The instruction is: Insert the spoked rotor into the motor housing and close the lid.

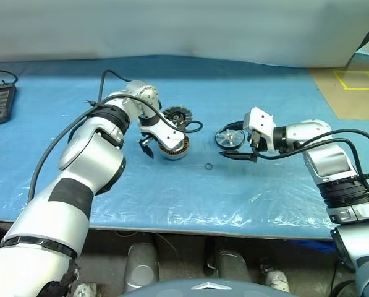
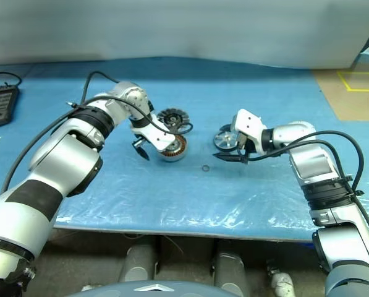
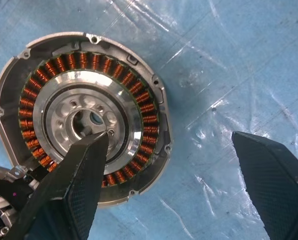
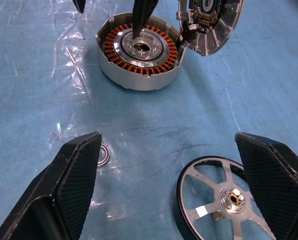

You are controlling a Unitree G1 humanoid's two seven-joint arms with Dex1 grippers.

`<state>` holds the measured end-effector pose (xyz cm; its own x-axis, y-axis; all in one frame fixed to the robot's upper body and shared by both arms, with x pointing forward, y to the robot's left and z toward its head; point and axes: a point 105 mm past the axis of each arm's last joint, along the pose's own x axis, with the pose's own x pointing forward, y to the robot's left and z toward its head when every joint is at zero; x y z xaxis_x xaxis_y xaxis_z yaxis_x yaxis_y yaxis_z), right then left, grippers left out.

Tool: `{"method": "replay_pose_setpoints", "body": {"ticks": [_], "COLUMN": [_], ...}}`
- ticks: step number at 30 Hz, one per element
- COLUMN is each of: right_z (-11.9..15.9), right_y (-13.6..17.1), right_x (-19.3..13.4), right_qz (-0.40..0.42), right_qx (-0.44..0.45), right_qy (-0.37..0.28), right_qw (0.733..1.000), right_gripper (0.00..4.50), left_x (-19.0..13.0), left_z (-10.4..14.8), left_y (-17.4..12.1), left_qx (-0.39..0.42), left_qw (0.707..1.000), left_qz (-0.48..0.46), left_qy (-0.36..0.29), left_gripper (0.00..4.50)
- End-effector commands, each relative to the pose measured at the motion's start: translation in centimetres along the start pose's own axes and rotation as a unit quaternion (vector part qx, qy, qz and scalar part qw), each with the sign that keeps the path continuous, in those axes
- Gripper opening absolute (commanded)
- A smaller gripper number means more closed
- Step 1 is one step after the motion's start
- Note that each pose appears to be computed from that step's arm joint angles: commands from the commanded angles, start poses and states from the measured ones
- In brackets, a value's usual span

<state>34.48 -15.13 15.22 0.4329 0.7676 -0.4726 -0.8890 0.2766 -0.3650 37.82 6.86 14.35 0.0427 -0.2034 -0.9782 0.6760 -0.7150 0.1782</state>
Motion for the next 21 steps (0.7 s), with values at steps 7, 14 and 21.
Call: {"method": "replay_pose_setpoints", "body": {"ticks": [7, 14, 21], "right_z": [0.4, 0.3, 0.5], "right_y": [-0.6, -0.6, -0.6], "right_x": [-0.5, -0.4, -0.4], "right_qz": [-0.013, -0.012, -0.014], "right_qx": [-0.014, -0.016, -0.018], "right_qy": [-0.002, -0.002, -0.004], "right_qw": [1.0, 1.0, 1.0], "right_gripper": [4.5, 4.5, 4.5], "left_x": [-1.3, -1.9, -0.6], "left_z": [0.3, 0.5, 0.5], "left_y": [1.3, 2.2, 1.5], "left_qx": [0.011, 0.009, 0.014], "left_qw": [0.999, 0.998, 0.999], "left_qz": [0.034, 0.06, 0.037], "left_qy": [0.008, 0.013, 0.012], "left_gripper": [4.1, 4.1, 4.1]}}
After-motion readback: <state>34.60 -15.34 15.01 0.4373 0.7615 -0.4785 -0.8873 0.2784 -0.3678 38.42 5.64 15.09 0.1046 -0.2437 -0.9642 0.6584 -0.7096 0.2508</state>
